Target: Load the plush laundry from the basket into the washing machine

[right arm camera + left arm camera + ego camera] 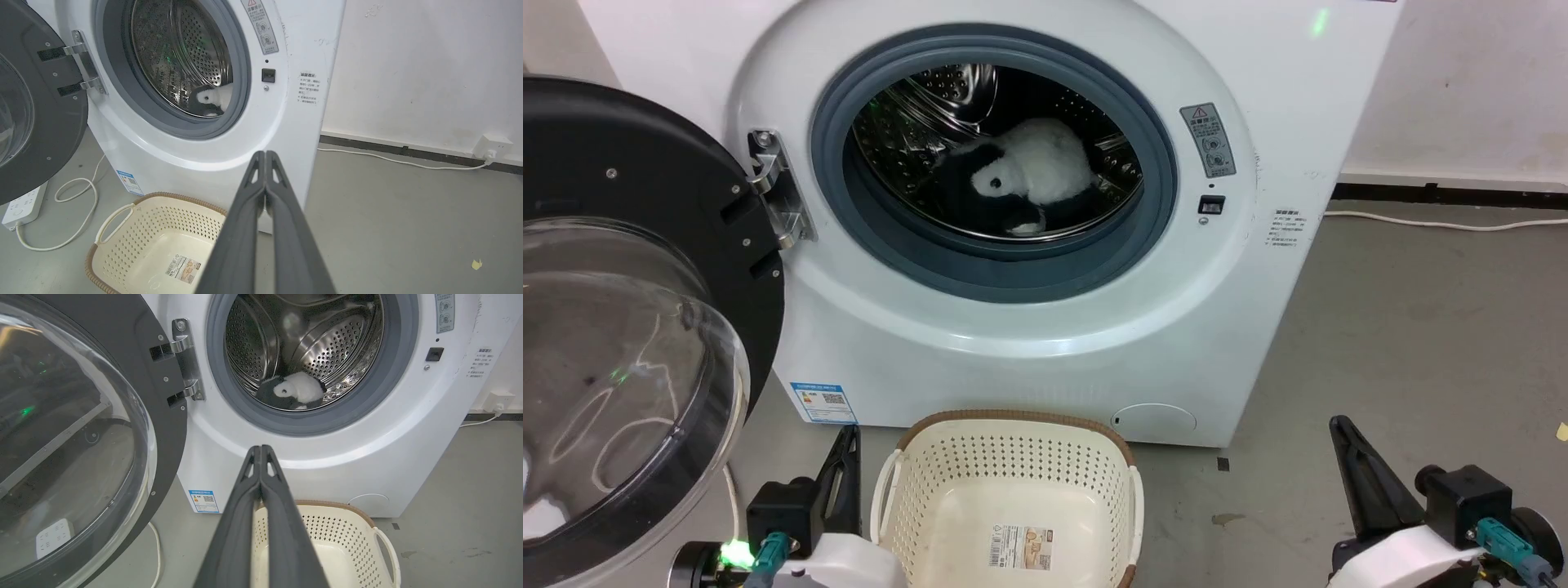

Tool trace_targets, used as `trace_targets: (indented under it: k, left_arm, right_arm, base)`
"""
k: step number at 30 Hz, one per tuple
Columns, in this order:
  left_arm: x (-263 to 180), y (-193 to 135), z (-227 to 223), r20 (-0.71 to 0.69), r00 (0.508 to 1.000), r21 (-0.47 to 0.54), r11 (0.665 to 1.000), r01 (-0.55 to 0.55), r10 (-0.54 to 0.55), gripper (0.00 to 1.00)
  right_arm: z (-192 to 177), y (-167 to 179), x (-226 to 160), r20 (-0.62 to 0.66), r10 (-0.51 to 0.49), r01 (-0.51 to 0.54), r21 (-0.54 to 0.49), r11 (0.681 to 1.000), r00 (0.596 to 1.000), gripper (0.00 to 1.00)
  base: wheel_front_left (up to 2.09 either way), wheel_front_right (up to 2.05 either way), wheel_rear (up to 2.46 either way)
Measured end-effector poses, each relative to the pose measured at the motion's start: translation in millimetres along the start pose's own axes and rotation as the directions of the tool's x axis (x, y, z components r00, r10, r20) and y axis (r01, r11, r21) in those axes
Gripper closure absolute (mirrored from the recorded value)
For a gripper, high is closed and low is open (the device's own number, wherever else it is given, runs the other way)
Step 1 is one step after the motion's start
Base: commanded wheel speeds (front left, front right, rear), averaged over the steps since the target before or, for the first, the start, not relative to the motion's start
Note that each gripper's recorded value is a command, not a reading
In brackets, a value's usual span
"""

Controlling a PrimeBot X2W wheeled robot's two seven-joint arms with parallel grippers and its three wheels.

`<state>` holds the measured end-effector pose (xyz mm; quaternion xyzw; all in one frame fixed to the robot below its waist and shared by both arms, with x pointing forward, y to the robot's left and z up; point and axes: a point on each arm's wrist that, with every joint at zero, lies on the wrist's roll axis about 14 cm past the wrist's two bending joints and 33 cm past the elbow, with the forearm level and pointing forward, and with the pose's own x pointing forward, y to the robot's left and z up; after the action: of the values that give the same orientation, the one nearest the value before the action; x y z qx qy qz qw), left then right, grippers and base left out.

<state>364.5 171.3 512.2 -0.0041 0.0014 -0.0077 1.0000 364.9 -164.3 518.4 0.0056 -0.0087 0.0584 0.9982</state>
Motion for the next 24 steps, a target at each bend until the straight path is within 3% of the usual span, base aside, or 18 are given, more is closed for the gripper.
trace_targets:
  k: [24]
  left_arm:
    - [2.9, 4.3, 5.8, -0.012, 1.0, 0.035, 0.999, -0.01, 0.01, 1.0]
  right_arm:
    - [2.5, 2.4, 3.5, -0.026, 0.008, -0.009, -0.039, 0.999, 1.0, 1.0]
  base:
    - [0.0, 0.0, 0.0]
